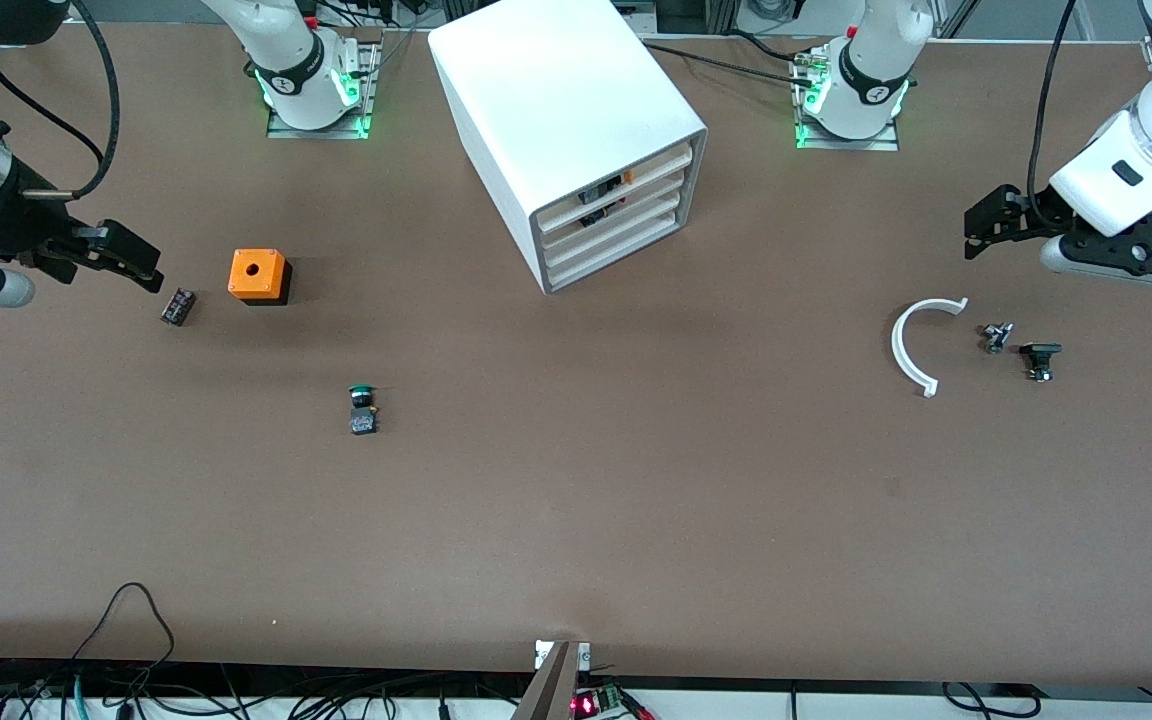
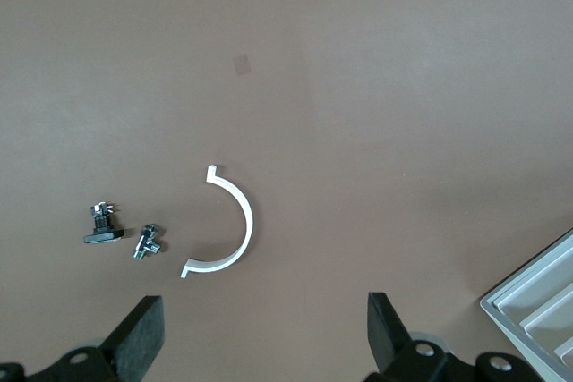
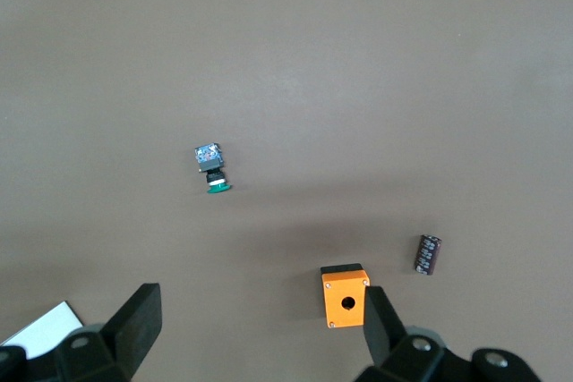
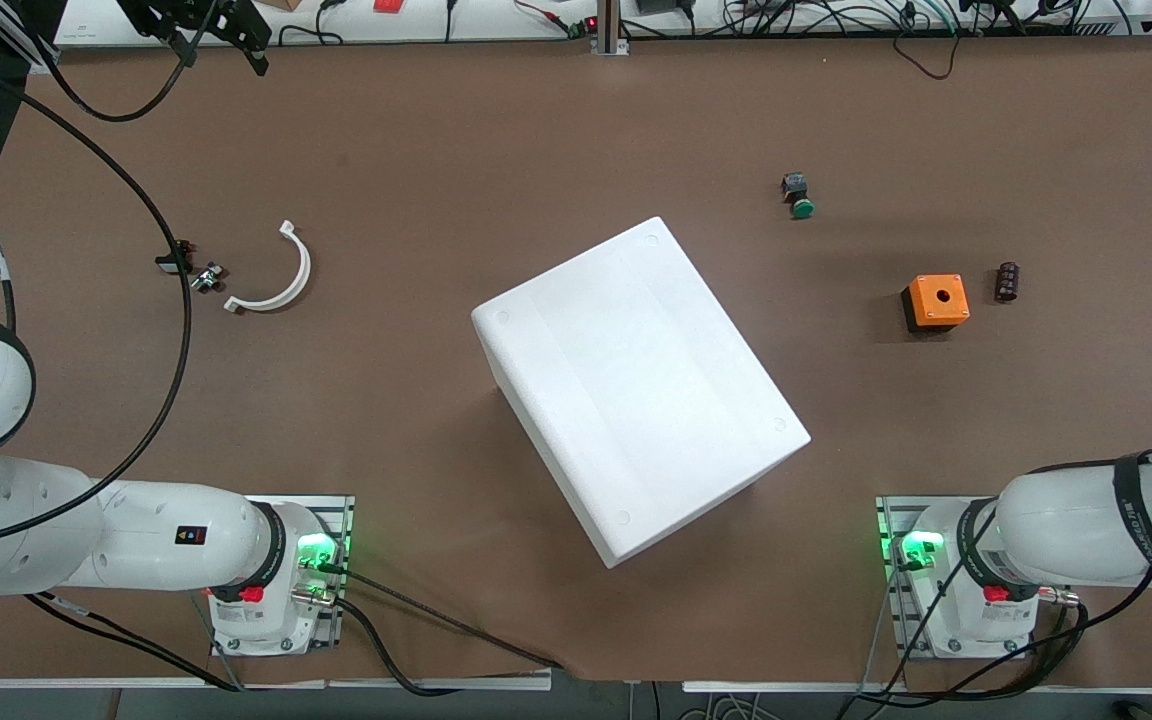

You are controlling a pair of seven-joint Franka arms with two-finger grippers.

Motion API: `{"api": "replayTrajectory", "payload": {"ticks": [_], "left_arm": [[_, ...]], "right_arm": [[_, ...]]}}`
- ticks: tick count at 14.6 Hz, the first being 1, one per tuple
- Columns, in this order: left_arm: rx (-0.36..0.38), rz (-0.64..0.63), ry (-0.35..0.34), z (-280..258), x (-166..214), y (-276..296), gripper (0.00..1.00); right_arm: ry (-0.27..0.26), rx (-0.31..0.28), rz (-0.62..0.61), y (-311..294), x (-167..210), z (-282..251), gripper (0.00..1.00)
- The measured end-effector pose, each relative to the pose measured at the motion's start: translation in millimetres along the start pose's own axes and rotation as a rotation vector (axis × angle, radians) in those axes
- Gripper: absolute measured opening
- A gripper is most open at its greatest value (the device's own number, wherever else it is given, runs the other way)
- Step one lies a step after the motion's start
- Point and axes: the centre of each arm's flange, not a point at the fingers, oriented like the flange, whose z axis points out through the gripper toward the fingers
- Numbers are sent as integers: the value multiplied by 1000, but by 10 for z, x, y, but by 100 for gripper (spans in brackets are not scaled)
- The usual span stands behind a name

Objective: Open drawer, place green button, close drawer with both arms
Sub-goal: 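Grasp the blue push button with the right gripper and lift it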

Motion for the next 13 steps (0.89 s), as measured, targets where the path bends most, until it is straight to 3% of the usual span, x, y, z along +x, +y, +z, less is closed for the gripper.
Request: {"api": "replayTrajectory", "payload": {"ticks": [8,13], "left_arm": [[0,0,0,0,0,0,100],[0,-3,-2,3,-2,-16,100]], "right_arm": [[-3,-8,-5,-28,-6,20,100],[-39,-6,-55,-302,24,395,100]]}}
